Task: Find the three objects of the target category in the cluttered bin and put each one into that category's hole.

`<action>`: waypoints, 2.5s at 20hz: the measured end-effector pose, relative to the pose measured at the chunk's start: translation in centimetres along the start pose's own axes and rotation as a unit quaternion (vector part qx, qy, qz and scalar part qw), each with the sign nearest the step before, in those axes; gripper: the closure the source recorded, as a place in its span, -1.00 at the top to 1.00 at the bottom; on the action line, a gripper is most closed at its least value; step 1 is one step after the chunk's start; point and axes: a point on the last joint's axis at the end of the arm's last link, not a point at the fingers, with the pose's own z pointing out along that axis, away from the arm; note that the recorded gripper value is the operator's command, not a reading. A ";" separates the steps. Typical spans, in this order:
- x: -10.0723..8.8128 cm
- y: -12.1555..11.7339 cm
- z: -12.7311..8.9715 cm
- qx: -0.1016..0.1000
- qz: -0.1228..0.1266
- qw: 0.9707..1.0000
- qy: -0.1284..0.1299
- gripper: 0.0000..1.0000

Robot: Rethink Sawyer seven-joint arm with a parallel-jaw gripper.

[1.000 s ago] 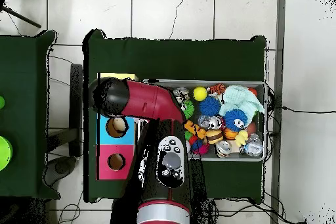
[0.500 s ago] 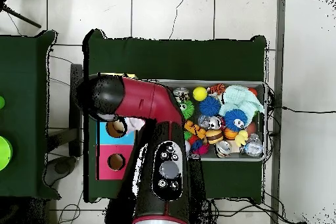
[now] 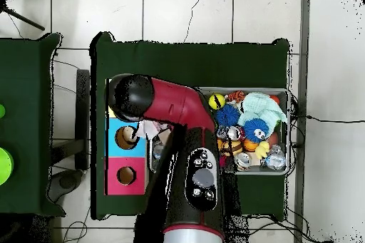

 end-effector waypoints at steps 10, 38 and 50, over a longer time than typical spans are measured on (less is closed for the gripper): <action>-1.7 -0.9 3.9 -0.006 0.015 0.998 -0.053 -1.00; 1.5 -3.4 -9.8 0.051 0.004 0.993 0.103 -1.00; 0.5 -4.4 -17.1 0.071 -0.001 0.987 0.146 -1.00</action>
